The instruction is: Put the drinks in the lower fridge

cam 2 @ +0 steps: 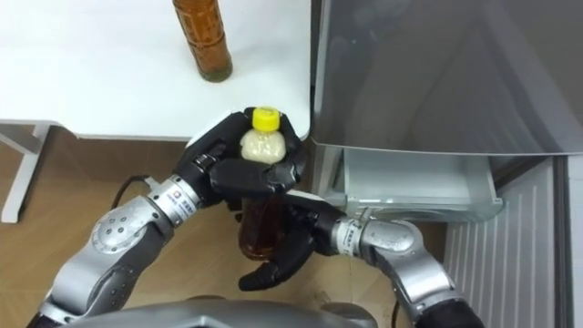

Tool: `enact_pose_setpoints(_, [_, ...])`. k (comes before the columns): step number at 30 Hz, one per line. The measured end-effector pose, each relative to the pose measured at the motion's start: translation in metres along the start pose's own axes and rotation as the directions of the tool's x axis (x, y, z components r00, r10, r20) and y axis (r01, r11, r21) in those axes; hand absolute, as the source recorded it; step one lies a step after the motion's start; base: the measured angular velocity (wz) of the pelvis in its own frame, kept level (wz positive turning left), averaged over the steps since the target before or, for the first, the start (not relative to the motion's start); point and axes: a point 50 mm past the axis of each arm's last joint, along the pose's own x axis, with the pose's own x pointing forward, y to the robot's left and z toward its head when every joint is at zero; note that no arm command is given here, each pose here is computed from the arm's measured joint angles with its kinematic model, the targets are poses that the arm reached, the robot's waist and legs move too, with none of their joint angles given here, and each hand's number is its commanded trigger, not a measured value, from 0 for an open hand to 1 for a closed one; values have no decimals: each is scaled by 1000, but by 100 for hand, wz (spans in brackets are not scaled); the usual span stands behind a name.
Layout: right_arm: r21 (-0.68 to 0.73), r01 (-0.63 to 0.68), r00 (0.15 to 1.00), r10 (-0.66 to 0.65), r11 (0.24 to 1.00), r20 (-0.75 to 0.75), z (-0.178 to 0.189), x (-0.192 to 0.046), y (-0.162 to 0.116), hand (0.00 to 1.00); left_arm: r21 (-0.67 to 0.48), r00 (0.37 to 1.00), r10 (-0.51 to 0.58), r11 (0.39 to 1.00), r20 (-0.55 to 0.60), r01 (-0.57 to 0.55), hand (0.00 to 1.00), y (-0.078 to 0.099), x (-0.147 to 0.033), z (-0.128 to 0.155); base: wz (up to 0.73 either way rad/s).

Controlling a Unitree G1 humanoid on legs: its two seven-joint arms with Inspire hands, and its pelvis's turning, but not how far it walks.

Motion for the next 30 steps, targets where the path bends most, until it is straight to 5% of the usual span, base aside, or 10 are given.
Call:
enact_pose_setpoints(11, [44,-22,999,20,999,47,6,-2,1,0,9,999,-45,999,30,44,100,-3,2,3,-1])
enact_pose_setpoints(13, [52,-23,998,20,998,55,7,-2,1,78,9,998,-48,999,32,48,100,-3,2,3,0])
enact_pose_setpoints(14, [59,-24,998,20,998,62,7,-2,1,96,9,998,-51,999,35,50,100,-3,2,3,0])
enact_pose_setpoints(15, [62,-24,998,21,998,64,7,-2,1,100,10,998,-51,999,37,51,100,-3,2,4,0])
enact_pose_setpoints(30, [64,-27,998,23,998,66,7,-3,1,100,-25,996,-88,996,33,89,100,-9,3,-3,-2])
